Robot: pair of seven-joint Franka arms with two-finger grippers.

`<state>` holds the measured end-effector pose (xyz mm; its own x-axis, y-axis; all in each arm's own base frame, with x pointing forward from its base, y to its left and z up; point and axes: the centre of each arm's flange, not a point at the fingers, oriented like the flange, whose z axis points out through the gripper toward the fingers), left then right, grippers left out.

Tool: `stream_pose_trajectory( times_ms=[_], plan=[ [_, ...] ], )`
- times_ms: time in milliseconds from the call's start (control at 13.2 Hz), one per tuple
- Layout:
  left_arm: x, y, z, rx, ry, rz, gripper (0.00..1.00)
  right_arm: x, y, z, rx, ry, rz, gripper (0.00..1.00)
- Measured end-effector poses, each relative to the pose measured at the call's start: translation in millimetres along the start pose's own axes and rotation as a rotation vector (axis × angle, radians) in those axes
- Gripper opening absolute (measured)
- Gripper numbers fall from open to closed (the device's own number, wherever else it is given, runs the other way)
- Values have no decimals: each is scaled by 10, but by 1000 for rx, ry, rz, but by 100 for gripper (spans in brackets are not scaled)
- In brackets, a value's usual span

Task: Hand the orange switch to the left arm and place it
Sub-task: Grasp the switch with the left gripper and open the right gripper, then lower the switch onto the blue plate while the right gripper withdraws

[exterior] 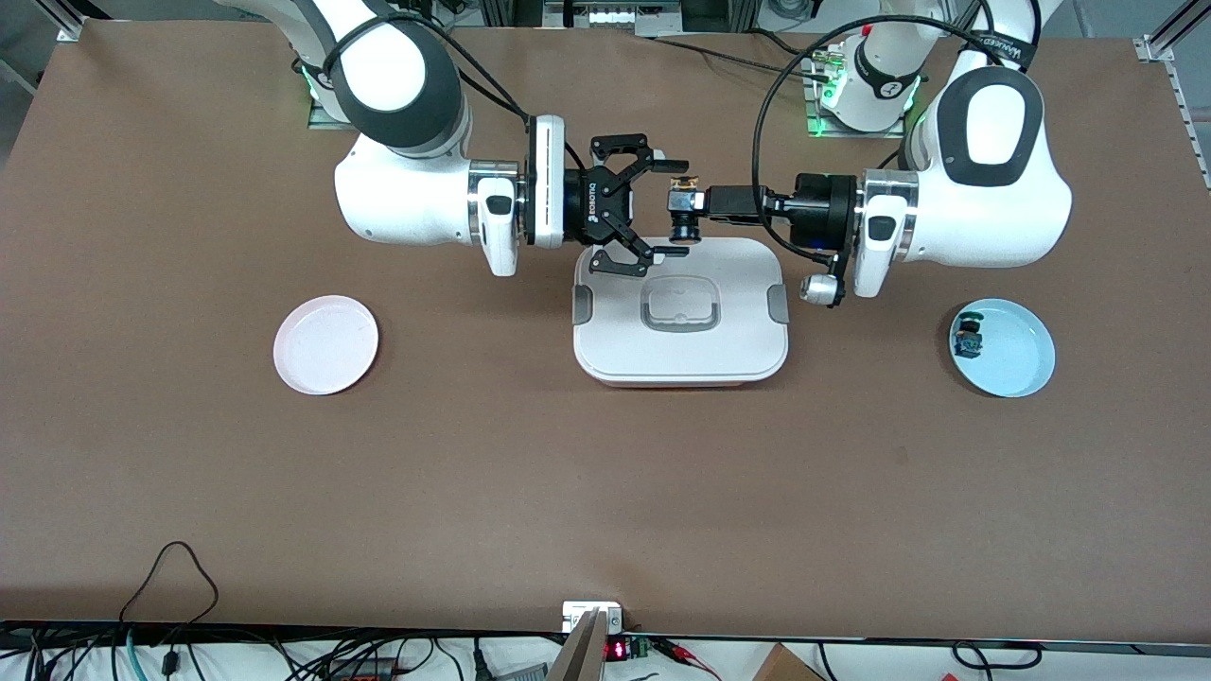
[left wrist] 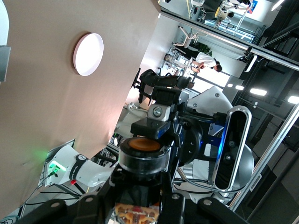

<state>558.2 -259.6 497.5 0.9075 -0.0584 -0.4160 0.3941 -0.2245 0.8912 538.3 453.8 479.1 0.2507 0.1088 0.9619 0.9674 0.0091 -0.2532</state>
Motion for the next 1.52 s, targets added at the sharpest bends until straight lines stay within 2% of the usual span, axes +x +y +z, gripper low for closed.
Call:
stream_pose_trajectory(
  times_ms=[303,379,531,682,758,910,1137,1289,1440,1516],
  plan=[
    [42,-27,-457,-24,-21,-10,41,1,0,-1,0,1,6,100],
    [40,-56,-638,-8,-28,-7,41,1,1,-2,0,1,7,100],
    [5,-151,-1014,62,-41,-3,41,2,10,-13,-3,1,8,100],
    [-50,-273,-1413,184,-42,0,41,18,72,-106,-18,5,16,100],
    [-84,-331,-1618,270,-38,1,41,37,128,-207,-32,10,24,100],
    [-154,-456,-2035,493,-11,-7,41,67,246,-511,-50,24,37,100],
    [-254,-638,-2520,931,13,-30,41,-48,451,-1088,-42,46,73,100],
    [-240,-807,-2786,1194,21,-43,41,-117,584,-1434,-26,60,86,100],
    [-84,-1093,-3043,1398,69,-48,41,-150,670,-1707,-18,60,86,100],
    [27,-1339,-3189,1469,101,-38,41,-165,704,-1825,-18,47,81,100]
  ],
)
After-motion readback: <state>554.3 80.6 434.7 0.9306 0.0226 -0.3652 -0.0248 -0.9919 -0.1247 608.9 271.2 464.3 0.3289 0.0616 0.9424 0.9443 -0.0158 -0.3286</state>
